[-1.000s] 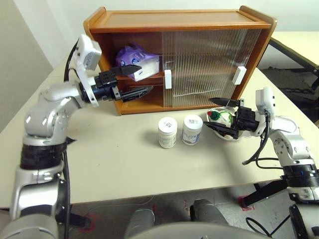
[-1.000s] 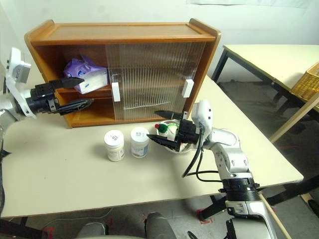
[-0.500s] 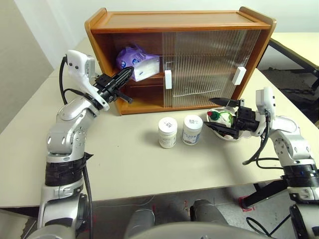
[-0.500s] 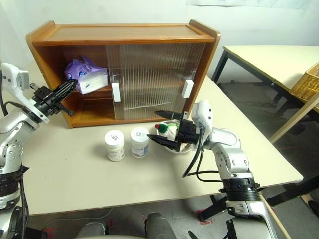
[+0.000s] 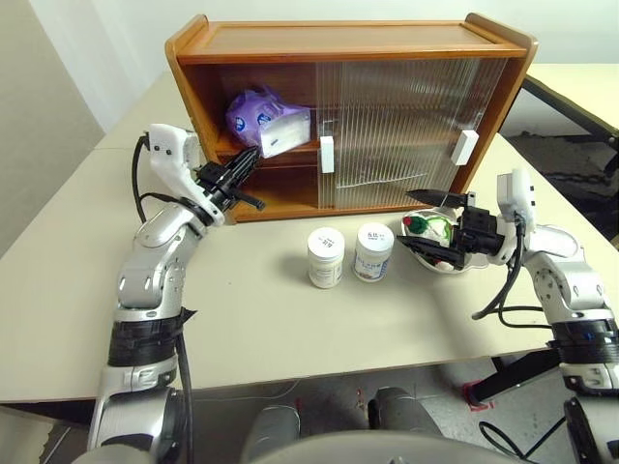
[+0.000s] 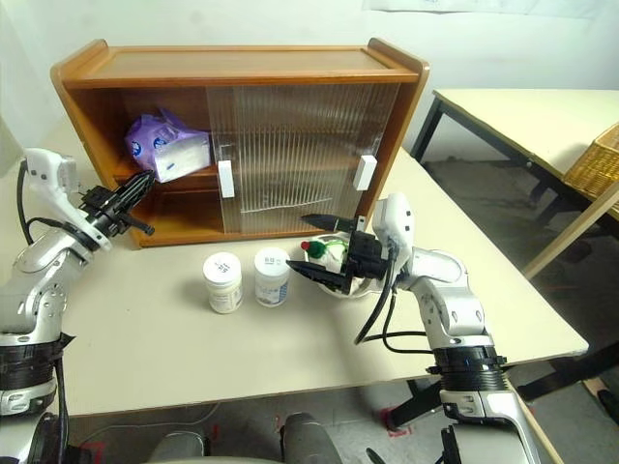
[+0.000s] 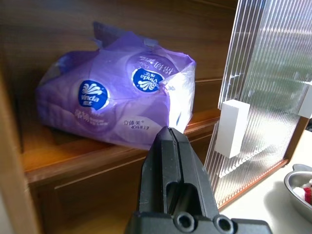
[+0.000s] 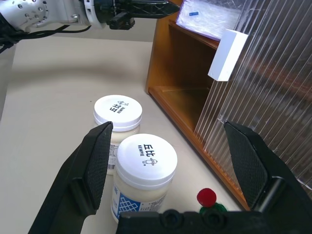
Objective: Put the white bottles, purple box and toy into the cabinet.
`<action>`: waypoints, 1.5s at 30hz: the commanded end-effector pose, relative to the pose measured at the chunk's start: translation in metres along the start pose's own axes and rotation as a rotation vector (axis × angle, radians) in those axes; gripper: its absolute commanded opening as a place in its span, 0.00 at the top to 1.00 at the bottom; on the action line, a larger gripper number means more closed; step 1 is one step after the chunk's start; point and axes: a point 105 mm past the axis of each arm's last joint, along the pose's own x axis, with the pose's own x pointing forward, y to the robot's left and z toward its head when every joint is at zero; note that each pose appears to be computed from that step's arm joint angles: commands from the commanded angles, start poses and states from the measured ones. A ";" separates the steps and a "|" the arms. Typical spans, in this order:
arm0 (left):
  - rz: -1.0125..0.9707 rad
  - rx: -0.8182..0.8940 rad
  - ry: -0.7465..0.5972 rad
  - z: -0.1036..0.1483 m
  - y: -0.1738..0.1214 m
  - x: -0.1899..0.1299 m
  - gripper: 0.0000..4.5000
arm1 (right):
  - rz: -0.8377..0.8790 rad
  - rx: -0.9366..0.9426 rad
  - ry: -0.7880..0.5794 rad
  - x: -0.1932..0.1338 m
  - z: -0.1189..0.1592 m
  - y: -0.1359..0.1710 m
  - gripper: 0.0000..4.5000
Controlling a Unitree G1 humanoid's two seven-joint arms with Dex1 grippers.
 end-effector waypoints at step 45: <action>0.031 -0.018 -0.098 0.014 -0.012 0.009 1.00 | -0.008 0.001 -0.011 0.003 0.001 0.006 0.00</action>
